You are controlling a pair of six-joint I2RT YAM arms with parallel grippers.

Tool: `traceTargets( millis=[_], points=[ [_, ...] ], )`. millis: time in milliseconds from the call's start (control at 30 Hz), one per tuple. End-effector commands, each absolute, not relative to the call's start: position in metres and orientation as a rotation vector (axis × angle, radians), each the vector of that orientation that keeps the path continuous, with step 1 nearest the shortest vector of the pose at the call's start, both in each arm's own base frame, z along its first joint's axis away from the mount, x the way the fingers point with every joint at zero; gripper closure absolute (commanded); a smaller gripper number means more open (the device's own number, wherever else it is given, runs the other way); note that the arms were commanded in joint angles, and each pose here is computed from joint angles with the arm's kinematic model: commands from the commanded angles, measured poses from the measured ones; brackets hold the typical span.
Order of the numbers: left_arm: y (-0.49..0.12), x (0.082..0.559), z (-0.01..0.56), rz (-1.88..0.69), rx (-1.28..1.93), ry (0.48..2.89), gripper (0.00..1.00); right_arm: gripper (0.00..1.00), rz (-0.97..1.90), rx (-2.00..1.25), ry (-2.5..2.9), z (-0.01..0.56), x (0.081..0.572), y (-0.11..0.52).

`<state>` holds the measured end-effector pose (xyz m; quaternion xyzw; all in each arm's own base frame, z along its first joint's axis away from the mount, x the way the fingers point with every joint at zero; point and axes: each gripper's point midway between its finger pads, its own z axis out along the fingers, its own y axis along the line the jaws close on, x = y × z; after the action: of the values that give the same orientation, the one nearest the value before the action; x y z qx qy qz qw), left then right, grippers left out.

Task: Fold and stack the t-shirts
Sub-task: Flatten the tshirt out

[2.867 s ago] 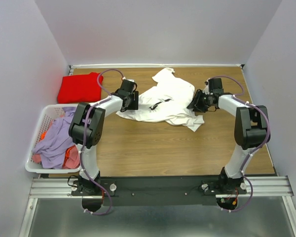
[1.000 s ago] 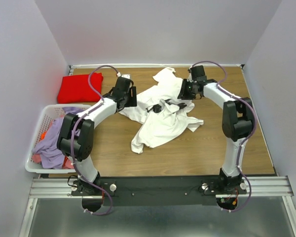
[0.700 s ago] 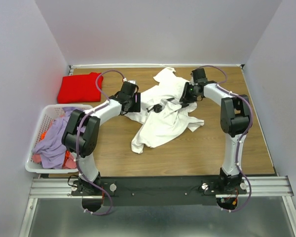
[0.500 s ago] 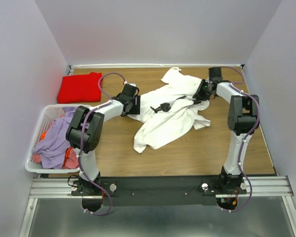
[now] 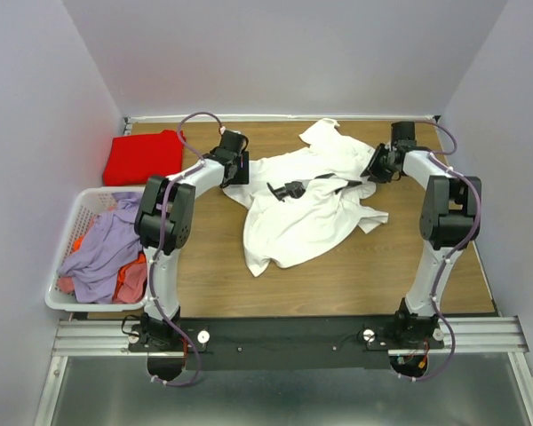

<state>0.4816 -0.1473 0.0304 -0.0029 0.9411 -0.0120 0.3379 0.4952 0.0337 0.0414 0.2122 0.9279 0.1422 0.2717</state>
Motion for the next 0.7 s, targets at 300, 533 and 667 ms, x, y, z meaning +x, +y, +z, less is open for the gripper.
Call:
traceTargets(
  millis=[300, 533, 667],
  points=[
    [-0.087, 0.559, 0.076, 0.253, -0.101, 2.349, 0.19, 0.61, 0.449, 0.504, 2.502, 0.083, 0.417, 0.054],
    [-0.117, 0.536, 0.121, 0.046, -0.082, 2.275, 0.18, 0.61, 0.539, 0.337, 2.506, 0.105, 0.393, 0.083],
    [-0.147, 0.490, 0.125, -0.125, -0.028, 2.300, 0.18, 0.61, 0.631, 0.101, 2.538, 0.107, 0.376, 0.138]
  ],
)
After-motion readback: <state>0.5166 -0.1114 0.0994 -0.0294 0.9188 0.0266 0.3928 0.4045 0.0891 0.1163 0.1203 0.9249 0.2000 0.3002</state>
